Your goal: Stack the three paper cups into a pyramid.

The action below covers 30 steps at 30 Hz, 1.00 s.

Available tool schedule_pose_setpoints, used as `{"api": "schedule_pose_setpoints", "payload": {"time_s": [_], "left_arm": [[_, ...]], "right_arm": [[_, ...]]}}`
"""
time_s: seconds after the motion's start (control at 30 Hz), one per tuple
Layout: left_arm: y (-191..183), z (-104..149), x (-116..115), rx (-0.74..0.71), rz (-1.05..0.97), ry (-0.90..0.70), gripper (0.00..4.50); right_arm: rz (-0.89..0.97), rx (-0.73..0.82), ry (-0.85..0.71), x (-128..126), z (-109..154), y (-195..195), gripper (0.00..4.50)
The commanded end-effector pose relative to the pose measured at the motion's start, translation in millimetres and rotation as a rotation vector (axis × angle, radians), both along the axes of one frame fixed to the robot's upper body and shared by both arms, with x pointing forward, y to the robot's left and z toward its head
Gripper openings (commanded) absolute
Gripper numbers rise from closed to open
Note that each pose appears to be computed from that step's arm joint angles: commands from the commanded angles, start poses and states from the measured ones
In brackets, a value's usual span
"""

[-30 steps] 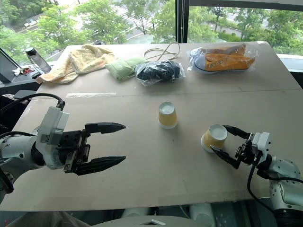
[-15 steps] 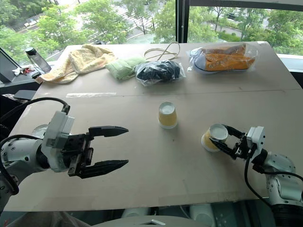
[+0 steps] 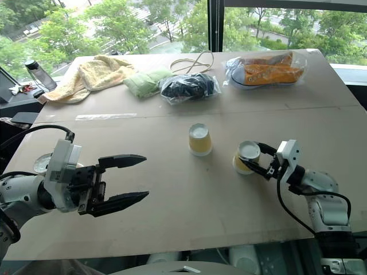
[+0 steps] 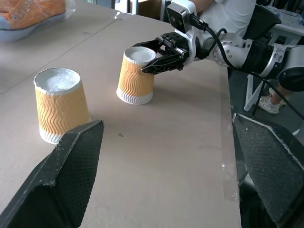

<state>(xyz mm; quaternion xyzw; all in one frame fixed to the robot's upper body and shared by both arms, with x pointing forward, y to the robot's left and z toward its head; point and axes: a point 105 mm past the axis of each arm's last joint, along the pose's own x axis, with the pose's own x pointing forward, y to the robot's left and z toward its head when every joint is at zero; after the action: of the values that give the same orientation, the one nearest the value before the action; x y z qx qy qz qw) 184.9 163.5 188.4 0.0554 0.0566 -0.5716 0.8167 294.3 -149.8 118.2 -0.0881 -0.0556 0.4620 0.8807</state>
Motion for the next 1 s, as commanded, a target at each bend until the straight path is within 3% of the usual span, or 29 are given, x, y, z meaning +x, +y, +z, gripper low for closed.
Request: {"api": "schedule_pose_setpoints", "payload": {"time_s": [0.03, 0.23, 0.6, 1.0], "left_arm": [[4.7, 8.5, -2.9, 0.001, 0.016, -0.051, 4.5], [12.4, 8.9, -7.1, 0.0, 0.065, -0.056, 4.5], [22.2, 4.1, -15.2, -0.012, 0.175, -0.058, 4.5], [30.1, 4.9, -16.2, -0.045, 0.223, -0.056, 4.5]], "right_arm": [[-0.036, -0.031, -0.002, 13.3, 1.9, 1.7, 2.12], [0.012, -0.013, 0.005, 30.5, 16.6, 17.9, 2.12], [0.145, 0.004, 0.091, 26.7, 21.0, 37.5, 2.12], [0.136, 0.054, 0.076, 39.9, 25.3, 44.1, 2.12]]}}
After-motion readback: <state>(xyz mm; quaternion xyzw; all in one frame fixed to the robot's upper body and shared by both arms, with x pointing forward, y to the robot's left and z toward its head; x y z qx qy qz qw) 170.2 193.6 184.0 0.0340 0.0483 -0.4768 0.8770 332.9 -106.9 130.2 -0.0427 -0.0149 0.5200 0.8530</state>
